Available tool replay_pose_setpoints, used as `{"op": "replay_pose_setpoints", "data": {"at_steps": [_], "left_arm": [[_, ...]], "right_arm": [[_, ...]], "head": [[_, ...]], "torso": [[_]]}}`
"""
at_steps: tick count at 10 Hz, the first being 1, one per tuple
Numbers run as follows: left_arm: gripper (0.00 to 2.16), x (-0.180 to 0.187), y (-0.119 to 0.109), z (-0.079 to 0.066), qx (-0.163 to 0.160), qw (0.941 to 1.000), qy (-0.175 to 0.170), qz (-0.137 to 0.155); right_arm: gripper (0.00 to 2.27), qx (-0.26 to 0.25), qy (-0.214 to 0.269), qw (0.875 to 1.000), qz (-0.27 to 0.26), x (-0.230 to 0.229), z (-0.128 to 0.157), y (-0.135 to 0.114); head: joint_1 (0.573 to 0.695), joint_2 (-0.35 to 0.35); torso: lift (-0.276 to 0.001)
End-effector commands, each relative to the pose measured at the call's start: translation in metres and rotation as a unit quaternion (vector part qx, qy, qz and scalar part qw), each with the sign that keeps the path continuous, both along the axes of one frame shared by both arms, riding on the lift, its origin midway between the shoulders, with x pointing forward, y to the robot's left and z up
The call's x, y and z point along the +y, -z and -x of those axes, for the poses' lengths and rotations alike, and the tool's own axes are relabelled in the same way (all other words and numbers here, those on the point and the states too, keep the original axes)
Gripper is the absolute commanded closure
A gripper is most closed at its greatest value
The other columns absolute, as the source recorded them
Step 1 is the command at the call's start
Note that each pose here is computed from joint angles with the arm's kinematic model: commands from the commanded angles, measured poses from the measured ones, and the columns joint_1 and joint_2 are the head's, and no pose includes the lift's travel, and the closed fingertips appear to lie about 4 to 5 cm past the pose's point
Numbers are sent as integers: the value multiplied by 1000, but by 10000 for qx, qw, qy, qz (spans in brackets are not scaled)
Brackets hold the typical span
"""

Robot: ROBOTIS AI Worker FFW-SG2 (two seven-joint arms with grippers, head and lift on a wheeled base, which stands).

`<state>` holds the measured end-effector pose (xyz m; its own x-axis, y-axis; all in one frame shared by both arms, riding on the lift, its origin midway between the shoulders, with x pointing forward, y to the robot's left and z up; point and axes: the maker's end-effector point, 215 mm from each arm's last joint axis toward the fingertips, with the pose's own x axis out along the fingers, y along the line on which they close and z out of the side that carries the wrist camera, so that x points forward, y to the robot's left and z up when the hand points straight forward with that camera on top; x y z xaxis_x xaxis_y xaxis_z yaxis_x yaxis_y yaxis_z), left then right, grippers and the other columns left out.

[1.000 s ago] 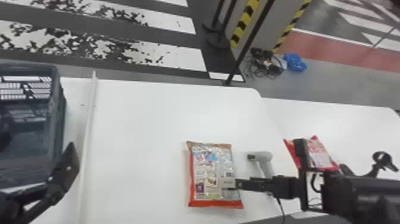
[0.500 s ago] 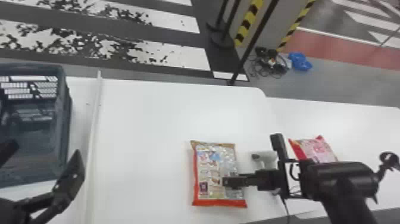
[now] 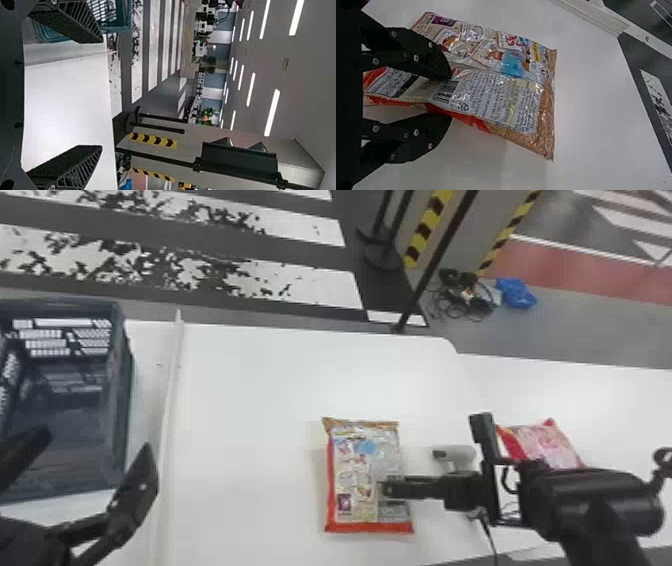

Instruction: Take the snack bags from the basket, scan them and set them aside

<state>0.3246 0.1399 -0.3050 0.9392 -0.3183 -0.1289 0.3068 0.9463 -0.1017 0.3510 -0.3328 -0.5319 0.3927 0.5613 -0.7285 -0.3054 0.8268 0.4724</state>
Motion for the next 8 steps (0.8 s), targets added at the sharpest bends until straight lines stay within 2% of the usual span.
{"op": "replay_pose_setpoints", "data": {"at_steps": [1, 2, 3, 5, 6, 7, 8], "left_arm": [[36, -2, 0, -1, -15, 10000, 8, 20], [36, -1, -1, -2, -23, 10000, -12, 27], [36, -1, -2, -4, -44, 10000, -15, 29], [36, -2, 1, -5, -26, 10000, -14, 25], [36, -3, 4, -5, 1, 10000, -8, 28], [36, -3, 8, -7, 22, 10000, -12, 5], [36, -8, 19, -7, 177, 9998, 48, -34]], "right_arm": [[2246, -58, 24, 10000, 2, -3, 0, -8], [2246, -87, 102, 9998, -175, -1, -1, -20], [2246, -197, 179, 9989, -388, 2, -3, -43], [2246, -676, 537, 9920, -916, -12, -22, -110], [2246, -1071, 888, 9842, -1098, -34, -41, -146], [2246, -1570, 1486, 9718, -938, -74, -69, -170], [2246, -1917, 2171, 9545, -712, -126, -96, -178]], "head": [[695, -319], [695, -326], [695, -327], [695, -319], [695, -321], [695, -340], [695, -350]], "torso": [[-75], [-75], [-75], [-75], [-75], [-75], [-75]]}}
